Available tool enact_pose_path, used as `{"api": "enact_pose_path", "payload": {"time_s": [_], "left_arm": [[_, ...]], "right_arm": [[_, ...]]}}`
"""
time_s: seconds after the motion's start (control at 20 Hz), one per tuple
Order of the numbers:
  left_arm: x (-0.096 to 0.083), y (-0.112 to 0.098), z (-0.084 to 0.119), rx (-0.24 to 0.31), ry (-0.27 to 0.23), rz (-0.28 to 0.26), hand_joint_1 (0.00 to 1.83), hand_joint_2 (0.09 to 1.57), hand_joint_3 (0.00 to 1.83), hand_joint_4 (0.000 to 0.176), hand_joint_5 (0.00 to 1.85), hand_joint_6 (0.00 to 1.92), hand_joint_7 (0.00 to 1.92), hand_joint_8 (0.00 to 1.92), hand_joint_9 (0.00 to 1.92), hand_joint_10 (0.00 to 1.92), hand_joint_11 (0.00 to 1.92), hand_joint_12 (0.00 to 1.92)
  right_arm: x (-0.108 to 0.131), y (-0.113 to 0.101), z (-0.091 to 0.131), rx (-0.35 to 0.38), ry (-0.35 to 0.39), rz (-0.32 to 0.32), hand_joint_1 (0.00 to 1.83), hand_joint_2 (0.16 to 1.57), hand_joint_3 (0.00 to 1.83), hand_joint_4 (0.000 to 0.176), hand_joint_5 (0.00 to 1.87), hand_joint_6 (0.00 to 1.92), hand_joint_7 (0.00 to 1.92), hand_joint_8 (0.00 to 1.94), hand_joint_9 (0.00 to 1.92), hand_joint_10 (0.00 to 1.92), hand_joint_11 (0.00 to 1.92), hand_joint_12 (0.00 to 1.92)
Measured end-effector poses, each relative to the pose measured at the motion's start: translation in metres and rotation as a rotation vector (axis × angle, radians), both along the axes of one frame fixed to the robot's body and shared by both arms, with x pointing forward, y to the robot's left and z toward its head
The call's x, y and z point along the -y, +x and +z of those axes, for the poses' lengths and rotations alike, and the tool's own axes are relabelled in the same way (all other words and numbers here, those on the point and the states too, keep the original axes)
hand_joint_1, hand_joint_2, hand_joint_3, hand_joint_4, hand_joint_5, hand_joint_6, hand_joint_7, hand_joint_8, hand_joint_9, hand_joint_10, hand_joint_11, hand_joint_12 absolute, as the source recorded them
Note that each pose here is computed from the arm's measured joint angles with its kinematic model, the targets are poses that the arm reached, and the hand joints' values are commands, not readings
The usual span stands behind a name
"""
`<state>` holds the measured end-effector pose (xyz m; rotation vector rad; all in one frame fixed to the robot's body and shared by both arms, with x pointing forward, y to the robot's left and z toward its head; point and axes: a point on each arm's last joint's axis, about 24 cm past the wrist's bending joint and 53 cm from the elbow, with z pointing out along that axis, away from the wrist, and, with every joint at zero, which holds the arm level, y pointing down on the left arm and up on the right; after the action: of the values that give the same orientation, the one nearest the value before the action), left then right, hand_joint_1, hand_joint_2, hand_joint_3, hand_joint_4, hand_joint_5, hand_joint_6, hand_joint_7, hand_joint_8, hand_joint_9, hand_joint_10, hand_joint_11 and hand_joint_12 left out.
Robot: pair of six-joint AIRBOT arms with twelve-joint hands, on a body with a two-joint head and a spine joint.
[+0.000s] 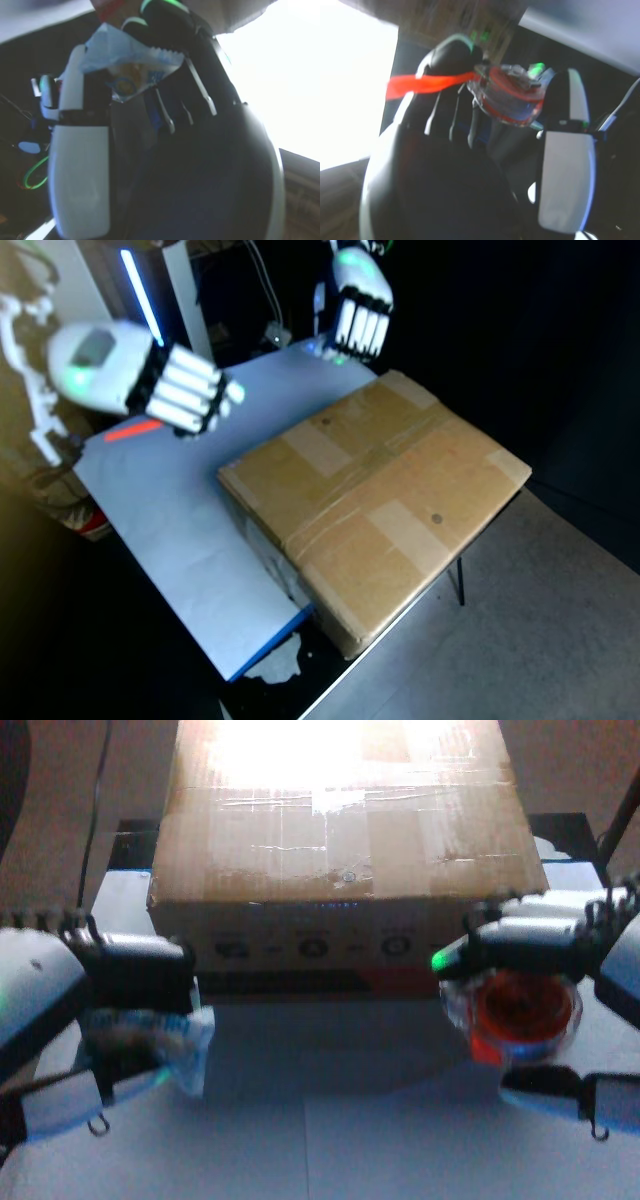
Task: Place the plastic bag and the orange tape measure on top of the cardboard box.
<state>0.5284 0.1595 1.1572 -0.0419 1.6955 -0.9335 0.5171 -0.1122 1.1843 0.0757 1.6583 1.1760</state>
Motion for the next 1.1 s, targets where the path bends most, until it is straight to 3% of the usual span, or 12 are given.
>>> {"api": "enact_pose_path", "payload": {"time_s": [0.05, 0.15, 0.2, 0.3, 0.45, 0.5, 0.75, 0.8, 0.9, 0.95, 1.0, 1.1], "left_arm": [[0.000, 0.003, 0.008, 0.025, -0.013, 0.001, 1.36, 1.14, 0.00, 0.000, 0.86, 1.00, 0.85, 1.14, 1.01, 1.24, 0.95, 1.45], [0.004, 0.009, 0.023, 0.078, -0.032, -0.011, 1.37, 1.14, 0.00, 0.000, 0.85, 1.01, 0.85, 1.11, 1.00, 1.24, 0.97, 1.37], [0.003, 0.013, 0.031, 0.107, -0.044, -0.009, 1.37, 1.14, 0.00, 0.000, 0.85, 1.03, 0.86, 1.09, 0.98, 1.25, 0.93, 1.40], [0.002, 0.023, 0.043, 0.149, -0.062, 0.000, 1.38, 1.10, 0.00, 0.000, 0.93, 0.87, 0.97, 0.97, 1.07, 1.16, 0.88, 1.44], [0.010, 0.035, 0.065, 0.226, -0.107, -0.017, 1.28, 1.11, 0.00, 0.000, 0.92, 0.92, 1.04, 1.05, 1.06, 1.07, 0.96, 1.46], [0.014, 0.039, 0.071, 0.254, -0.118, -0.030, 1.26, 1.13, 0.00, 0.000, 0.92, 0.91, 1.00, 1.17, 1.07, 1.09, 1.00, 1.51], [0.036, 0.081, 0.093, 0.319, -0.168, -0.041, 1.38, 1.13, 0.00, 0.000, 0.81, 0.98, 0.98, 1.02, 0.95, 1.27, 0.97, 1.35], [0.037, 0.091, 0.098, 0.332, -0.169, -0.039, 1.38, 1.14, 0.00, 0.000, 0.79, 0.99, 0.96, 1.05, 0.94, 1.30, 0.99, 1.36], [0.033, 0.104, 0.104, 0.352, -0.161, -0.023, 1.27, 1.13, 0.00, 0.000, 0.87, 0.93, 1.05, 1.12, 1.18, 1.00, 1.07, 1.37], [0.031, 0.113, 0.104, 0.353, -0.150, -0.014, 1.37, 1.11, 0.00, 0.000, 0.87, 0.85, 1.00, 1.05, 1.06, 1.20, 0.98, 1.44], [0.031, 0.120, 0.102, 0.347, -0.138, -0.009, 1.36, 1.17, 0.00, 0.000, 0.77, 1.14, 0.87, 1.14, 0.88, 1.40, 0.77, 1.57], [0.036, 0.135, 0.100, 0.333, -0.126, -0.005, 1.37, 1.16, 0.00, 0.000, 0.79, 1.00, 0.90, 1.16, 0.91, 1.45, 0.83, 1.69]], "right_arm": [[0.000, 0.003, 0.006, 0.020, 0.004, -0.002, 1.48, 1.18, 0.00, 0.000, 0.89, 1.06, 0.72, 1.23, 0.83, 1.35, 0.64, 1.69], [0.000, 0.011, 0.019, 0.073, 0.008, -0.010, 1.47, 1.23, 0.00, 0.000, 0.78, 1.19, 0.59, 1.35, 0.71, 1.49, 0.53, 1.77], [0.001, 0.017, 0.029, 0.113, 0.007, -0.021, 1.49, 1.15, 0.00, 0.000, 0.93, 1.02, 0.77, 1.17, 0.87, 1.29, 0.68, 1.65], [0.003, 0.023, 0.042, 0.161, 0.014, -0.034, 1.47, 1.23, 0.00, 0.000, 0.73, 1.24, 0.62, 1.34, 0.73, 1.47, 0.55, 1.76], [0.003, 0.037, 0.062, 0.258, 0.018, -0.052, 1.47, 1.22, 0.00, 0.000, 0.75, 1.22, 0.63, 1.33, 0.74, 1.46, 0.56, 1.75], [0.003, 0.043, 0.067, 0.287, 0.026, -0.060, 1.49, 1.15, 0.00, 0.000, 0.93, 1.02, 0.77, 1.17, 0.87, 1.29, 0.68, 1.65], [0.003, 0.078, 0.071, 0.351, 0.046, -0.088, 1.47, 1.22, 0.00, 0.000, 0.74, 1.22, 0.63, 1.33, 0.74, 1.46, 0.56, 1.75], [0.005, 0.087, 0.074, 0.370, 0.049, -0.100, 1.39, 1.19, 0.00, 0.000, 0.86, 0.87, 0.77, 1.38, 0.78, 1.54, 0.86, 1.71], [0.004, 0.104, 0.079, 0.399, 0.058, -0.115, 1.39, 1.10, 0.00, 0.000, 0.98, 0.90, 1.05, 0.86, 0.98, 1.23, 0.93, 1.58], [0.002, 0.115, 0.082, 0.412, 0.068, -0.123, 1.39, 1.09, 0.00, 0.000, 0.96, 1.01, 1.07, 0.82, 0.96, 1.20, 0.83, 1.57], [-0.002, 0.121, 0.082, 0.419, 0.074, -0.124, 1.39, 1.10, 0.00, 0.000, 0.92, 1.04, 1.03, 0.89, 0.96, 1.23, 0.86, 1.56], [-0.011, 0.134, 0.075, 0.411, 0.069, -0.120, 1.48, 1.17, 0.00, 0.000, 0.74, 1.26, 0.83, 1.13, 0.85, 1.28, 0.64, 1.67]]}}
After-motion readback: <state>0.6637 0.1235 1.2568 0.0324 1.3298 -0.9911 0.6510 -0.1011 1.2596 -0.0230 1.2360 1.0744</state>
